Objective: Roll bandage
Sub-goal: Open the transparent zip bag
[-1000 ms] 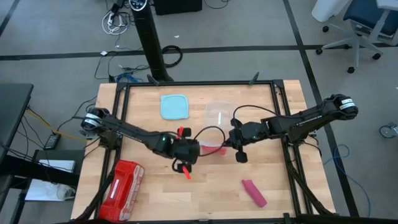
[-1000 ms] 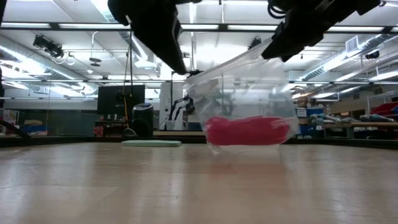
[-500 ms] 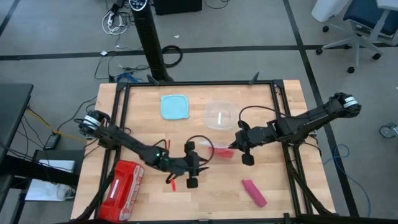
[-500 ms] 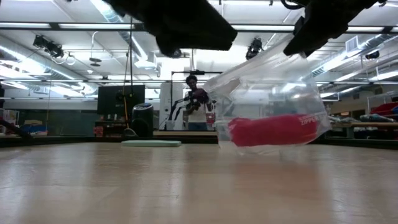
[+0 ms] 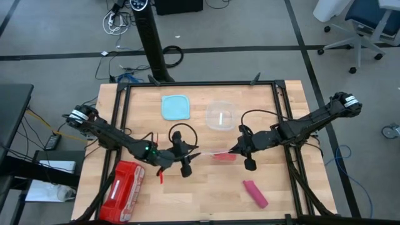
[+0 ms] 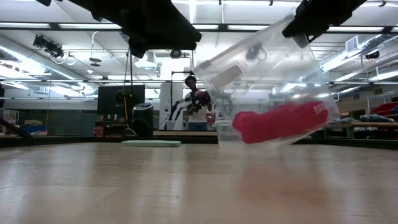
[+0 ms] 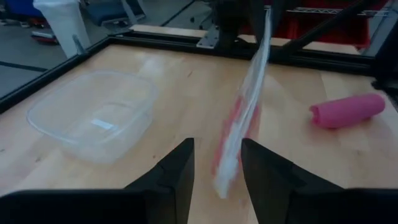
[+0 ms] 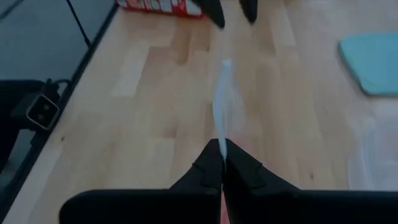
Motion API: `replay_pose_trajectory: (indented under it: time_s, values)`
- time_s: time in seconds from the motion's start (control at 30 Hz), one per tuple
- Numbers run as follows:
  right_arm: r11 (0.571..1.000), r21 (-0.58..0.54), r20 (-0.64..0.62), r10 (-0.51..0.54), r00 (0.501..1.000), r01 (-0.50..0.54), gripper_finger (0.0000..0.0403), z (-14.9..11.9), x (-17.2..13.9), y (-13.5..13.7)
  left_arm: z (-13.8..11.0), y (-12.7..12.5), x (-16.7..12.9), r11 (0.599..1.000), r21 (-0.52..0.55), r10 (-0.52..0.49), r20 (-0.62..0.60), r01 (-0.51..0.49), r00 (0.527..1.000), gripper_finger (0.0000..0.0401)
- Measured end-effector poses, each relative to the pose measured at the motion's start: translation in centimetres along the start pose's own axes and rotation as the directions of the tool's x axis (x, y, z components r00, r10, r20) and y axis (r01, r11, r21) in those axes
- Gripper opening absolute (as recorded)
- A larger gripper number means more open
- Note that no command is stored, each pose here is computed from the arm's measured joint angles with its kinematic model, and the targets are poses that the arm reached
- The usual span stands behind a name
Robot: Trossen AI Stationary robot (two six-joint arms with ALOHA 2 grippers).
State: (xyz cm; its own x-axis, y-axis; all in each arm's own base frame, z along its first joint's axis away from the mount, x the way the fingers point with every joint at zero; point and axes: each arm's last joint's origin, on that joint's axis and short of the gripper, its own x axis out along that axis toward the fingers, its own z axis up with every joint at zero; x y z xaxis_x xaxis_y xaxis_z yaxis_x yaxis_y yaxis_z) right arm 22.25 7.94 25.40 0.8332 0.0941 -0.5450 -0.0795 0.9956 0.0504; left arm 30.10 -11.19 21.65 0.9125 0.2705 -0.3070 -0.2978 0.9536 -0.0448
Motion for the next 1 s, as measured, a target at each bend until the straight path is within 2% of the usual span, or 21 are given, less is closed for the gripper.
replay_pose_trajectory:
  time_s: [0.17, 0.3, 0.5, 0.7, 1.0]
  values:
    - [1.000, -0.021, 0.032, 0.012, 0.999, -0.012, 0.0000, 0.3, 0.0, 0.1, -0.2, 0.1, 0.1, 1.000, -0.022, 0.003, -0.021, -0.003, 1.000, 0.0135]
    - [1.000, -0.023, 0.032, 0.014, 0.999, -0.013, 0.0000, 0.3, 0.0, 0.1, -0.2, -0.1, 0.1, 0.997, -0.041, -0.060, -0.040, 0.059, 0.997, 0.0135]
    - [0.999, -0.040, 0.056, 0.021, 0.998, -0.019, 0.0000, 0.6, 0.0, 0.2, -0.5, -0.1, 0.1, 0.995, -0.024, -0.099, -0.074, 0.097, 0.992, 0.0135]
    - [0.998, -0.058, 0.085, 0.027, 0.996, -0.022, 0.0000, 0.8, 0.0, 0.2, -1.3, 0.3, 0.0, 0.997, 0.027, -0.061, -0.154, 0.066, 0.986, 0.0135]
    - [0.998, -0.059, 0.117, 0.033, 0.993, -0.026, 0.0000, 1.2, -0.1, 0.3, -1.2, 0.3, 0.0, 0.999, 0.031, -0.032, -0.137, 0.037, 0.990, 0.0135]
